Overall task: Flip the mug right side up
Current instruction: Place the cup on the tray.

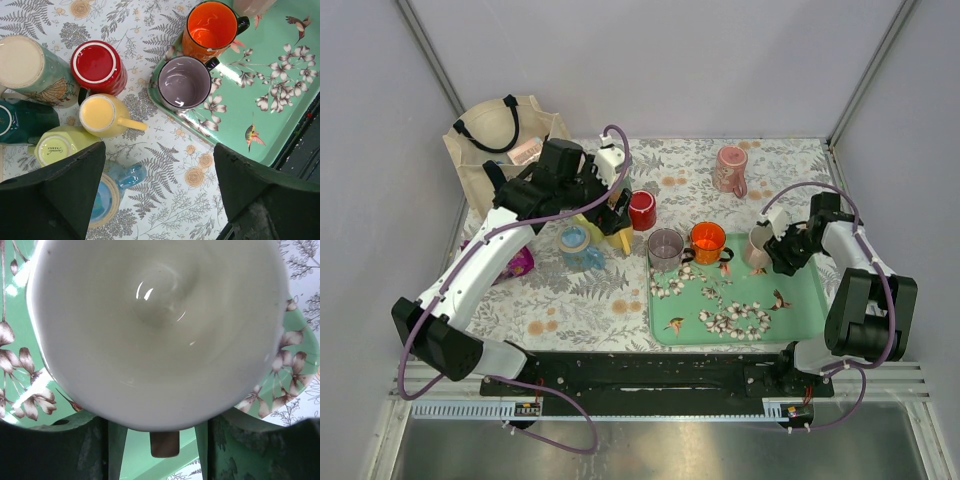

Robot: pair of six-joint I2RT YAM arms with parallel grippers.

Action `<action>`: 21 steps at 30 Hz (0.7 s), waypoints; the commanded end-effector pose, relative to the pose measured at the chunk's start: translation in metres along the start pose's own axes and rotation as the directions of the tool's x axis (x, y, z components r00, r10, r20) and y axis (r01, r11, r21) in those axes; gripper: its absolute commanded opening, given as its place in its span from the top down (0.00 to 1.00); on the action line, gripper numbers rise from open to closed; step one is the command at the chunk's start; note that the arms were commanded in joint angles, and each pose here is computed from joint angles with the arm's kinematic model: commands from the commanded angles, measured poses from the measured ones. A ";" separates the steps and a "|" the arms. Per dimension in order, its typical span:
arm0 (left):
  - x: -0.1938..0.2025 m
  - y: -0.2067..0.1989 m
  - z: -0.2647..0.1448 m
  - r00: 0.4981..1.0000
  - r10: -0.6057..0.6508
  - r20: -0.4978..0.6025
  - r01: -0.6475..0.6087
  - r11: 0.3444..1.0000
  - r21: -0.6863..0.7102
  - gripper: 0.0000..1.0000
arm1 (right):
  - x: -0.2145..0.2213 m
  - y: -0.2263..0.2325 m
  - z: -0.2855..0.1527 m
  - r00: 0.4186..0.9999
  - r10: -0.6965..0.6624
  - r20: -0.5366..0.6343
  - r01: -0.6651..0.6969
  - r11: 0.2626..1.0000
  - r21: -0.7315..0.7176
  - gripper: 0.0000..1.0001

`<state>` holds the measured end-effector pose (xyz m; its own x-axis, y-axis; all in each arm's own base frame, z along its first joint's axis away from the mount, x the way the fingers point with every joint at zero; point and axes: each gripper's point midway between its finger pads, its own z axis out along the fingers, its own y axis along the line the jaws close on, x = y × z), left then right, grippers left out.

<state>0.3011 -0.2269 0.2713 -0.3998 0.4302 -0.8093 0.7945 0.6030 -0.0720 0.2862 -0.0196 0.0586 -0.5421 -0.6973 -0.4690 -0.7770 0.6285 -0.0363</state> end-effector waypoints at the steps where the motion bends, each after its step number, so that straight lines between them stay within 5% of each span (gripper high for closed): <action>1: -0.015 -0.004 -0.011 0.997 0.014 0.071 -0.015 1.000 0.005 0.08 | -0.027 -0.012 -0.012 0.996 0.023 0.089 -0.026 0.999 0.028 0.40; 21: -0.028 -0.004 -0.012 0.995 0.023 0.097 -0.024 1.000 0.010 0.09 | -0.079 -0.006 0.016 0.984 -0.083 0.157 0.109 0.980 -0.164 0.53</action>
<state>0.2990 -0.2279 0.2720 -0.4036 0.4213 -0.8122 0.7949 0.6010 -0.0833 0.3372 0.0148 0.0751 -0.4830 -0.6652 -0.5693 -0.8239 0.5654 0.0383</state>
